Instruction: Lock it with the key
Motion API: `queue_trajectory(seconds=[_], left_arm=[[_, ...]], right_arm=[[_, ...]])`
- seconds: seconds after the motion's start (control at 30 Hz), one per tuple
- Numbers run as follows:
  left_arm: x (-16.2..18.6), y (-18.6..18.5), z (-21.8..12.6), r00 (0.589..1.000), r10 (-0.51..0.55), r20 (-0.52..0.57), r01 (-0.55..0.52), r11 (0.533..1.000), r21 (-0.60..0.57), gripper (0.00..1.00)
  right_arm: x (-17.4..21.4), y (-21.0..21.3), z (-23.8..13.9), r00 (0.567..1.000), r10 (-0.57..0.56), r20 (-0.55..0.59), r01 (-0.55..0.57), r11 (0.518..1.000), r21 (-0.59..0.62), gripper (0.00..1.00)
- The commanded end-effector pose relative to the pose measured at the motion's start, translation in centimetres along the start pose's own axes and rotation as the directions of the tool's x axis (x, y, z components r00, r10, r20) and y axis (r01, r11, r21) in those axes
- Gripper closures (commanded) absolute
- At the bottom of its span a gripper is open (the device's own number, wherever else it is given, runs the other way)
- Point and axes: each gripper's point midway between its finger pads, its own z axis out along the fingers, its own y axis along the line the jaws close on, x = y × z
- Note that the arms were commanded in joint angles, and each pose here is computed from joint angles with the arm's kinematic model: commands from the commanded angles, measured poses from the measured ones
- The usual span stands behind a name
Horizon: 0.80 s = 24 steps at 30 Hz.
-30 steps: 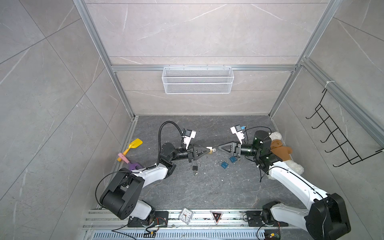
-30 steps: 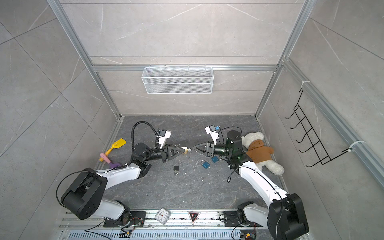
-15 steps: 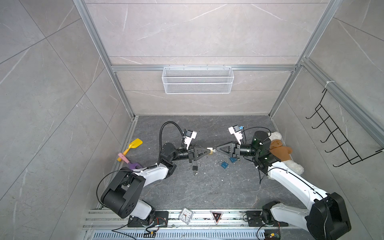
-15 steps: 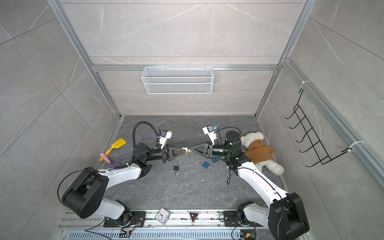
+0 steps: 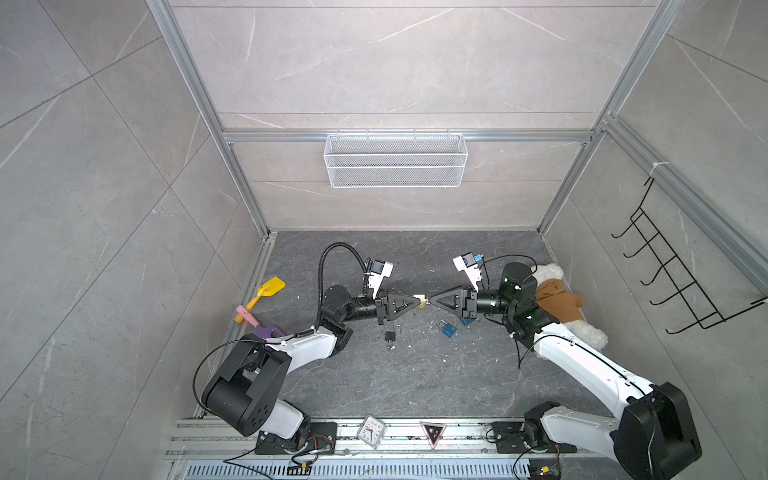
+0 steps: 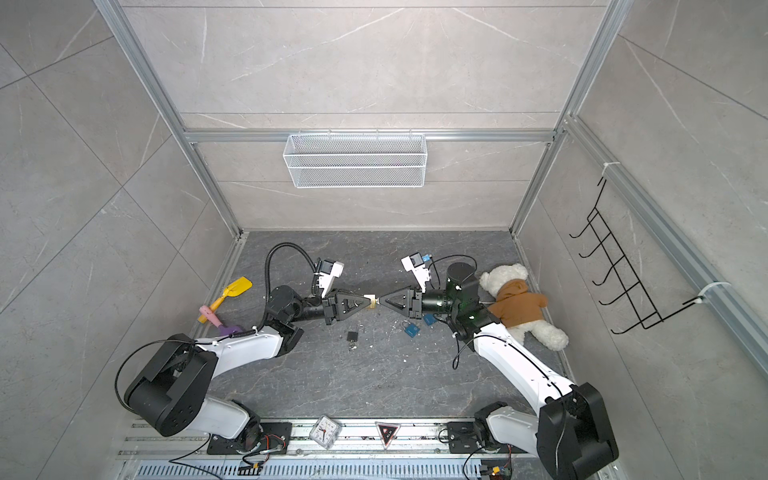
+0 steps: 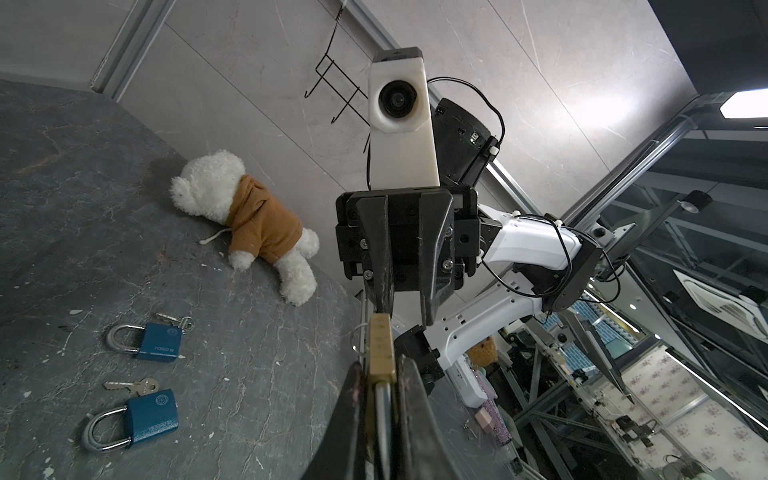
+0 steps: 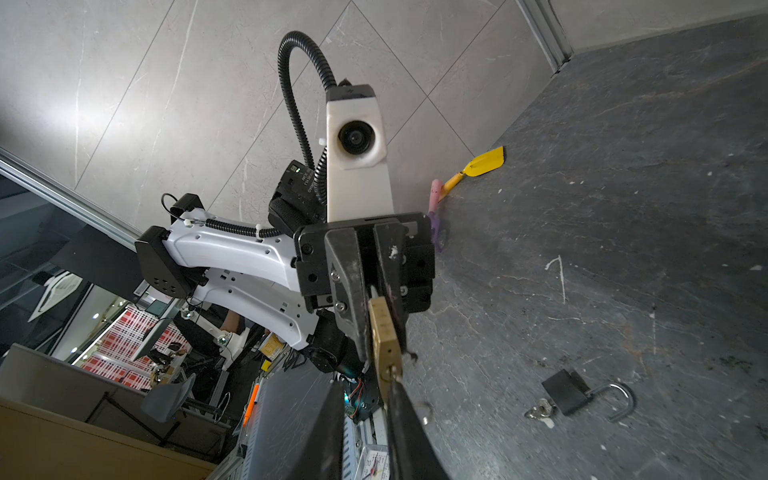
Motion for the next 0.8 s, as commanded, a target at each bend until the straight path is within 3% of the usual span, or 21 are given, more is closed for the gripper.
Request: queue_trajectory(seconds=[0.0, 0.53, 0.77], left_arm=[[-1.5, -2.2, 0.2, 0.995, 0.101, 0.029, -0.102, 0.993, 0.058, 1.0], [-1.3, -2.3, 0.3, 0.995, 0.095, 0.02, -0.096, 0.993, 0.063, 1.0], [-1.4, -2.1, 0.2, 0.995, 0.099, 0.028, -0.1, 0.994, 0.044, 1.0]], right_arm=[[-0.6, 0.2, -0.1, 0.999, -0.033, 0.018, 0.033, 0.999, 0.02, 0.75], [-1.5, -0.4, 0.0, 0.998, -0.049, 0.048, 0.046, 0.997, 0.06, 0.71], [-0.8, -0.3, 0.4, 1.0, -0.022, 0.016, 0.021, 1.0, 0.018, 0.74]])
